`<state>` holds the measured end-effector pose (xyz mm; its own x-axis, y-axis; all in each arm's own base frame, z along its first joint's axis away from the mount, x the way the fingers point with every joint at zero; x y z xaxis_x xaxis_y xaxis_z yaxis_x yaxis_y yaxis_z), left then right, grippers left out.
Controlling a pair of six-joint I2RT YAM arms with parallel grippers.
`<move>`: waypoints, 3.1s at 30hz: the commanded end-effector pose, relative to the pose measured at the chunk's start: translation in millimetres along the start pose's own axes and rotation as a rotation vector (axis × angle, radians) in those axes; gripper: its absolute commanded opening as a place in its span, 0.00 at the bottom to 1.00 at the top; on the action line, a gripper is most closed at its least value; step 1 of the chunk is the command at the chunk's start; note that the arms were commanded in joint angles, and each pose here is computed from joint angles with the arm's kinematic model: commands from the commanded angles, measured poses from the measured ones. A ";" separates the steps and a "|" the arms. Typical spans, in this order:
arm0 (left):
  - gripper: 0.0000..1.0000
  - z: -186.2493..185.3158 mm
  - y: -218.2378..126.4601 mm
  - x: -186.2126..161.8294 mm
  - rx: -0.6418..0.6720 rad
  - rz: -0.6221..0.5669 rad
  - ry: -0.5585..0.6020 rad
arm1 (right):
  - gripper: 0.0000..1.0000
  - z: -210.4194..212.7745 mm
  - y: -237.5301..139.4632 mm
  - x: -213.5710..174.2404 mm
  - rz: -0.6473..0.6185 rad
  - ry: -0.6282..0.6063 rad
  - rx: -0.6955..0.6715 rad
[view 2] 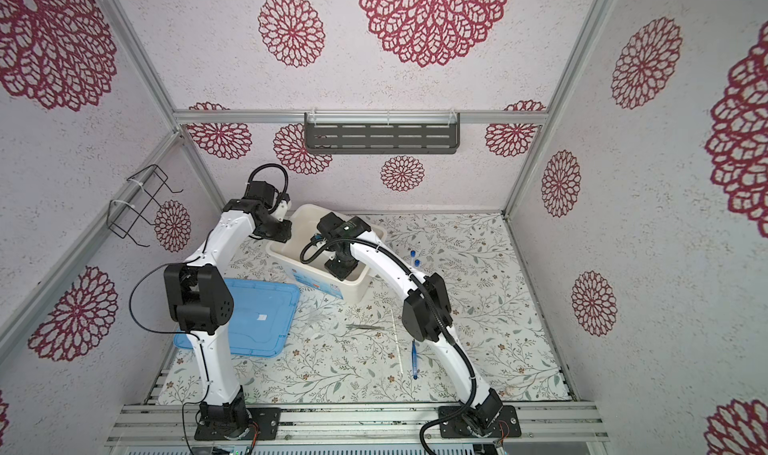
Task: Organize the chemistry lab equipment
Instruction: 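Set the beaker down and open the right gripper while left releases the rim, then move the right gripper out to the clear glass funnel while the left draws back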
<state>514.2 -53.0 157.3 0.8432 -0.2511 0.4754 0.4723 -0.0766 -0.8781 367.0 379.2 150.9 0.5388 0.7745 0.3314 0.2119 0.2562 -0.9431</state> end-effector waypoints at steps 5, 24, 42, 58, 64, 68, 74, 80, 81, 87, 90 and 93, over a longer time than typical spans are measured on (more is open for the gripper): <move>0.39 -23.6 10.9 5.5 -0.064 -0.007 0.044 | 0.00 -9.2 1.2 -12.8 0.036 0.004 0.074; 0.51 -17.1 -38.1 29.4 0.002 -0.131 0.045 | 0.00 -51.9 17.6 -23.5 0.103 -0.026 -0.107; 0.57 -9.8 -147.9 33.7 0.038 -0.285 -0.124 | 0.00 -51.3 50.1 -37.8 0.180 -0.064 -0.091; 0.61 -11.0 -213.6 -39.0 0.070 -0.288 -0.291 | 0.20 -48.3 3.8 -16.7 0.065 -0.045 -0.107; 0.65 -27.7 -219.8 -91.5 0.004 -0.244 -0.360 | 0.29 -45.7 -47.7 0.7 -0.054 -0.035 -0.147; 0.65 -48.2 -212.1 -119.2 -0.101 -0.197 -0.412 | 0.34 -40.7 -68.3 2.1 -0.082 -0.037 -0.159; 0.65 -66.0 -207.0 -146.3 -0.192 -0.170 -0.516 | 0.36 -24.8 -96.6 2.1 -0.119 -0.037 -0.151; 0.67 -67.6 -187.6 -176.1 -0.157 -0.084 -0.601 | 0.36 20.4 -134.6 9.2 -0.208 -0.077 -0.093; 0.67 -67.5 -184.1 -180.3 -0.151 -0.060 -0.612 | 0.36 33.1 -137.7 10.7 -0.219 -0.096 -0.074; 0.68 -53.9 -174.8 -194.6 -0.119 -0.031 -0.713 | 0.37 116.2 -133.9 21.7 -0.261 -0.134 0.057; 0.69 -38.0 -171.7 -201.4 -0.093 -0.041 -0.771 | 0.40 147.0 -113.4 21.1 -0.237 -0.092 0.138; 0.69 -24.4 -166.3 -210.4 -0.079 -0.030 -0.822 | 0.48 162.3 -91.0 17.7 -0.202 -0.041 0.183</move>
<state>251.8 -19.8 202.3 0.7936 0.4894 0.3614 0.4860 -0.1526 -0.8606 222.4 459.1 243.1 0.3552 0.7811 0.5136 0.1865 0.4791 -0.8577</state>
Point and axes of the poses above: each gripper's point midway between its finger pads, its own y axis out along the fingers, its own z axis along the line the jaws close on, x = y × z, the point moved 1 cm from there along -y, back along the fingers, and after that the axes turned 1 degree about y, right-handed, at the moved point
